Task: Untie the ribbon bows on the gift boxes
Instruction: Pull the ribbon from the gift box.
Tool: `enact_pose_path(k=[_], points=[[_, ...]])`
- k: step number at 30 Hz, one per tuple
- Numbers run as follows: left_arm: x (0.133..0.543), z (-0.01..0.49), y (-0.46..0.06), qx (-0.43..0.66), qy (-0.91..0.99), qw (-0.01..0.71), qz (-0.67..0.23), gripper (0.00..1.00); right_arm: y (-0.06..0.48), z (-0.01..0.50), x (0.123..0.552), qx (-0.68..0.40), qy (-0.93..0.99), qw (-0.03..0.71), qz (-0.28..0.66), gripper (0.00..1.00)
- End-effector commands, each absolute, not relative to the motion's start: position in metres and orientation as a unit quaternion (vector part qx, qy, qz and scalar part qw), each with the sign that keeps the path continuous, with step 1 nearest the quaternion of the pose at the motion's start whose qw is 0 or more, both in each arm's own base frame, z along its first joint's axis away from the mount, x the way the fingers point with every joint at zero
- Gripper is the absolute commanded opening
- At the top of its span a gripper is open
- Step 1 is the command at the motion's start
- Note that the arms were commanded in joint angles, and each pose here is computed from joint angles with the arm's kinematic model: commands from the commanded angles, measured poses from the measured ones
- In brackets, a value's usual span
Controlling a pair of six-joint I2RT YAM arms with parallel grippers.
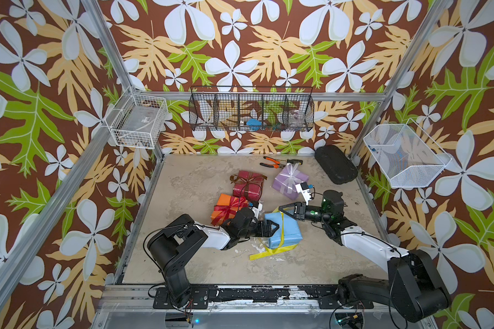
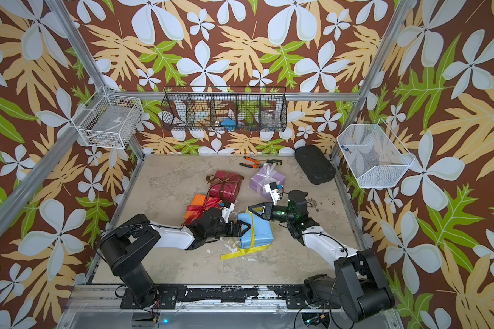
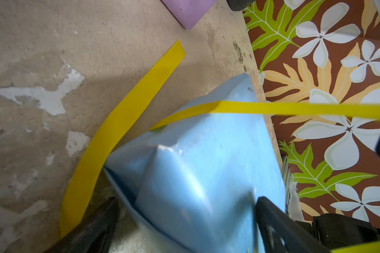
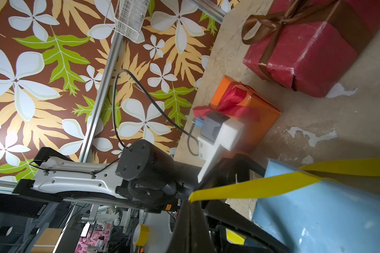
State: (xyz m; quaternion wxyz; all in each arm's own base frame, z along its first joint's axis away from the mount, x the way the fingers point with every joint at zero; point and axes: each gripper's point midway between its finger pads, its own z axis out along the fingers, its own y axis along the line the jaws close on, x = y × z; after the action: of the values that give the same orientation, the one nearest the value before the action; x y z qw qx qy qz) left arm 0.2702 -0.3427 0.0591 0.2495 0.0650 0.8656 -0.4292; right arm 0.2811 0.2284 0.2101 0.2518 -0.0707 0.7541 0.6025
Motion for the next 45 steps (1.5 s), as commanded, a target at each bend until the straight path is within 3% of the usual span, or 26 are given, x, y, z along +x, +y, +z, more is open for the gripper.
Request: enact_pose_path(k=[1,45], points=[[0.257,0.028,-0.325,0.069,0.898,0.217,-0.376,0.98,0.231,0.242,0.283,-0.115,0.729,0.292,0.609,0.00],[0.257,0.024,-0.320,0.072,0.906,0.214,-0.359,0.97,0.217,0.423,0.312,-0.185,0.656,0.457,0.572,0.00]])
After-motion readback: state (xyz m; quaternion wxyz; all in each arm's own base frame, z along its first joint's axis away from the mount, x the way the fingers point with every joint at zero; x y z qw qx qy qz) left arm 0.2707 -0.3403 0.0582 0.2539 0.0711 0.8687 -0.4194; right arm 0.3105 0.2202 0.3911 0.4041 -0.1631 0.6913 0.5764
